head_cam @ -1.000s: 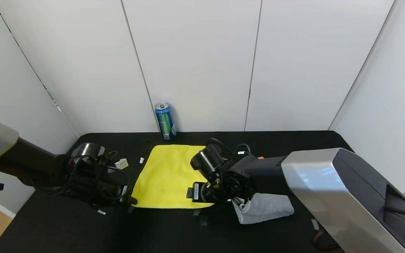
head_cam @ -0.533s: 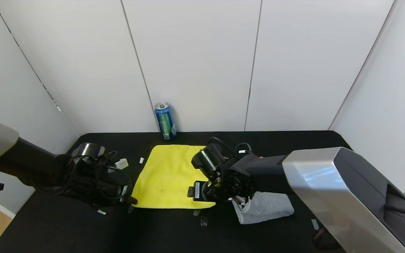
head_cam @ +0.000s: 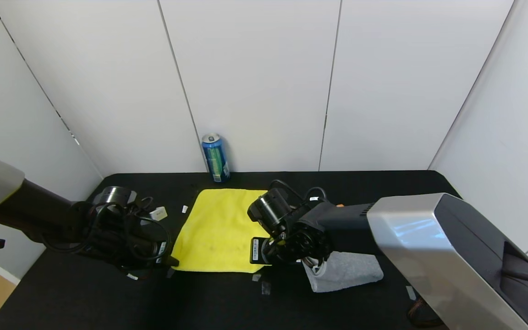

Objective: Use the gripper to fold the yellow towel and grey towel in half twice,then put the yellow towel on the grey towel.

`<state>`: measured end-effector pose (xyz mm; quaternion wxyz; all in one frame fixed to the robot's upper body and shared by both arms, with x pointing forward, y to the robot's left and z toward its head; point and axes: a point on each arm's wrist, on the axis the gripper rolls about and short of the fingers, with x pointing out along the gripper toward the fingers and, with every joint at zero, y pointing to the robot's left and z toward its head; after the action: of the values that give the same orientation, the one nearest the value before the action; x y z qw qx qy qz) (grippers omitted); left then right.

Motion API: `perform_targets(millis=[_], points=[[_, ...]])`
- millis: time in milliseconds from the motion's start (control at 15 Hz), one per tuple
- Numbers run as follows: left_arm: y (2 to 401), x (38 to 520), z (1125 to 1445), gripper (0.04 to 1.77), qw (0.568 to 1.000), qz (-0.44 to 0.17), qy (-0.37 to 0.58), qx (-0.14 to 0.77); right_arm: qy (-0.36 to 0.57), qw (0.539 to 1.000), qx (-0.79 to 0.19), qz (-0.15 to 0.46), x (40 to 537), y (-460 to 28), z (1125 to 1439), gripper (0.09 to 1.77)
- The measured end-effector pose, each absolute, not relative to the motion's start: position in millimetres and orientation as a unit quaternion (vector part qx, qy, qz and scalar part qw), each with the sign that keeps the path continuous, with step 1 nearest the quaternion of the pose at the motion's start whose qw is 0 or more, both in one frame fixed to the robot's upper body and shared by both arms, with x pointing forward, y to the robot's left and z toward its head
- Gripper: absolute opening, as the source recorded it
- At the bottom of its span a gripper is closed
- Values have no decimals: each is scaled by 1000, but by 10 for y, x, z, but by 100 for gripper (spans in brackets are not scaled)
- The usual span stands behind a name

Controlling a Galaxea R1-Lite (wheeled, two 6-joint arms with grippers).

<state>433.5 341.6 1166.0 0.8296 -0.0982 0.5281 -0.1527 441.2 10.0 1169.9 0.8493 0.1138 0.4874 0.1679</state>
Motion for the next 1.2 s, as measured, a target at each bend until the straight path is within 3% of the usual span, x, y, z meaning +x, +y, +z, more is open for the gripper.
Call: perform_targets(millis=[67, 200, 667, 1200], points=[[3416, 4335, 11660, 12, 830, -153, 528, -98, 487, 849, 114, 168, 4414, 98, 11699, 78], [3419, 4335, 11660, 12, 830, -152, 528, -98, 488, 849, 114, 168, 4414, 98, 11699, 14], [3421, 4329, 11663, 12, 830, -152, 528, -98, 494, 848, 109, 157, 4402, 57, 11713, 14], [3405, 4049, 11769, 12, 840, -151, 513, -93, 513, 841, 99, 143, 4259, -43, 11932, 14]])
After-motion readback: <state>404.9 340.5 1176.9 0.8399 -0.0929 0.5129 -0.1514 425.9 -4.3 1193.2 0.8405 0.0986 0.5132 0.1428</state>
